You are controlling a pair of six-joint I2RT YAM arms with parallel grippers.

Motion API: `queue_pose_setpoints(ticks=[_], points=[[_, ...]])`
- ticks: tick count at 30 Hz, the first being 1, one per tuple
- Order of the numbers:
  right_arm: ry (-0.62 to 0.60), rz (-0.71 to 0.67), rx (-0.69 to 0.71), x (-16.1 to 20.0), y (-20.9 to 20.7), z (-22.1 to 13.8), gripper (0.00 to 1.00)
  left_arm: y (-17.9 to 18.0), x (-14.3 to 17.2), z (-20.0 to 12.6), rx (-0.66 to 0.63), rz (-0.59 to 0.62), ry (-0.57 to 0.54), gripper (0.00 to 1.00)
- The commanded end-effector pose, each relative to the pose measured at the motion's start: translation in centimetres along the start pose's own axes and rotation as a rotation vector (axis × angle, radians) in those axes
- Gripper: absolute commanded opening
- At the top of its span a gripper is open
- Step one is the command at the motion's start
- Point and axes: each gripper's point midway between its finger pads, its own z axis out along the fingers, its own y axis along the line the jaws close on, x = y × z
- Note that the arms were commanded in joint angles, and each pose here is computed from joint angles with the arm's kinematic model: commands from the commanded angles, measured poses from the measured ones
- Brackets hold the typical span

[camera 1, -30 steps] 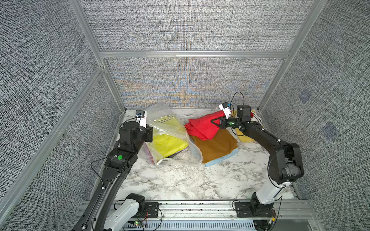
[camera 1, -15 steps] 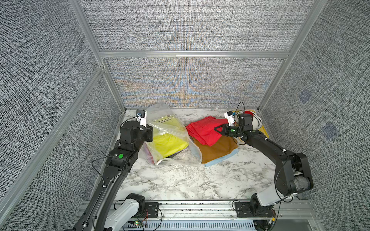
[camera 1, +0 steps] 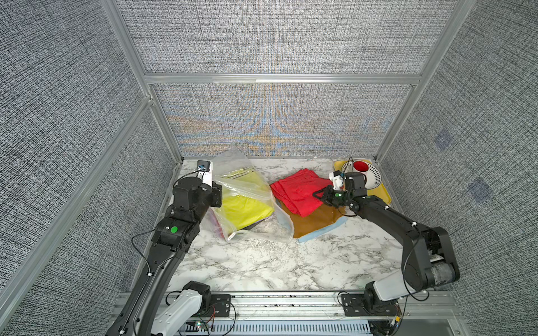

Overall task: Take the trousers out of the vacuum bag
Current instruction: Place the trousers at the center of the board.

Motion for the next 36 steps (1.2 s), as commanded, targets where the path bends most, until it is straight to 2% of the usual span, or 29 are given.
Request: queue_pose_setpoints(ticks=[1, 3, 7, 11, 20, 31, 36], points=[[-0.023, 0.004, 0.045, 0.8, -1.3, -0.6, 0.11, 0.0, -1.2, 0.1, 0.002, -0.011, -0.046, 0.0], [-0.021, 0.01, 0.075, 1.7, -2.4, -0.8, 0.25, -0.2, -1.2, 0.2, 0.009, -0.011, -0.044, 0.0], [-0.031, 0.007, 0.169, 3.2, -4.7, -1.4, 0.37, -0.2, -1.1, 0.2, 0.011, -0.013, -0.042, 0.0], [-0.071, -0.041, 0.233, 3.7, -5.2, -2.3, 0.48, -0.2, -1.2, 0.0, 0.015, -0.015, -0.048, 0.0], [-0.062, -0.122, 0.134, 7.0, -1.7, -1.8, 0.68, -0.6, -1.3, 0.1, 0.033, -0.022, -0.047, 0.0], [0.016, -0.141, 0.011, 10.3, 1.9, 1.6, 0.73, -0.6, -1.3, 0.1, 0.038, -0.024, -0.046, 0.0], [-0.004, -0.164, -0.022, 10.4, 3.6, 1.7, 0.73, -0.7, -1.2, 0.2, 0.038, -0.024, -0.044, 0.0]])
